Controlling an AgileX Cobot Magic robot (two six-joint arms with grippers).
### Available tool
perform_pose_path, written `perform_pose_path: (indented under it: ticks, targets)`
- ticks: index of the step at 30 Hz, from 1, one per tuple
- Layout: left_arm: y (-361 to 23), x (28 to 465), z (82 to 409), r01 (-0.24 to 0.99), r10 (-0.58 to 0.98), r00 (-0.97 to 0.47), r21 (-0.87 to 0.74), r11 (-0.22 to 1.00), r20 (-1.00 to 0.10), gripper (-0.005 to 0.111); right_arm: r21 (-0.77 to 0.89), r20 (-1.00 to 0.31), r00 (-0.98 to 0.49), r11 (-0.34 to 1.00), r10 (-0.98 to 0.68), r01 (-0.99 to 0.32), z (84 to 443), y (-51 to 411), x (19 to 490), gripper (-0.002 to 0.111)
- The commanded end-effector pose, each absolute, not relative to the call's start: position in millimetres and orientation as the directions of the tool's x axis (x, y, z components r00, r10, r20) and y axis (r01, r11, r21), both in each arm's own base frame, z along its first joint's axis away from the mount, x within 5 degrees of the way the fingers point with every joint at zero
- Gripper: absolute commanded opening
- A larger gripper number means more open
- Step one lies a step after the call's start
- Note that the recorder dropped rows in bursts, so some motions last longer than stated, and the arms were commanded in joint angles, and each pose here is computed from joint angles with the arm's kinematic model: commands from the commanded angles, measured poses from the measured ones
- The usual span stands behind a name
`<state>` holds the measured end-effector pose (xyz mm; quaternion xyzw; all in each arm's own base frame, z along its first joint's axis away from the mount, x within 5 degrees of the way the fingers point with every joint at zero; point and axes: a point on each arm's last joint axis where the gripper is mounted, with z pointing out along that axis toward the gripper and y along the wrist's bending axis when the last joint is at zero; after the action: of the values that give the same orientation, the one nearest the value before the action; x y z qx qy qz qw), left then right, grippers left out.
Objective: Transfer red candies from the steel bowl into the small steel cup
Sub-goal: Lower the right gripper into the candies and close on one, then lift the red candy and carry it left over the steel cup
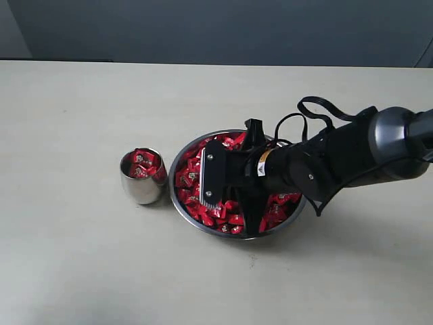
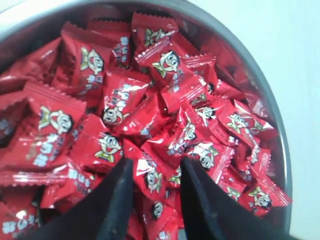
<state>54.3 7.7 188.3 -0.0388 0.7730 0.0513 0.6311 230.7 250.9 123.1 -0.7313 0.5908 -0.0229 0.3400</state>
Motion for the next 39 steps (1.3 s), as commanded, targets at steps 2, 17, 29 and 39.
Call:
perform_pose_path:
  ticks: [2,17,29,39]
  targets:
    - [7.6,54.2,187.5,-0.125,0.001,-0.197,0.026,0.992,-0.980,0.000,-0.538,-0.376,0.307,-0.064,-0.874,-0.841,123.9,252.5,232.3,0.032]
    - [7.6,54.2,187.5,-0.125,0.001,-0.197,0.026,0.992,-0.980,0.000,-0.507,-0.356,0.293,-0.080,-0.887,-0.858,107.4,252.2,232.1,0.027]
    - [7.6,54.2,187.5,-0.125,0.001,-0.197,0.026,0.992,-0.980,0.000,-0.532,-0.377,0.302,-0.063,-0.875,-0.845,137.0,249.6,229.4,0.000]
    - [7.6,54.2,187.5,-0.125,0.001,-0.197,0.026,0.992,-0.980,0.000,-0.410,-0.710,-0.035,0.453,-0.704,-0.792,192.7,247.1,236.6,-0.001]
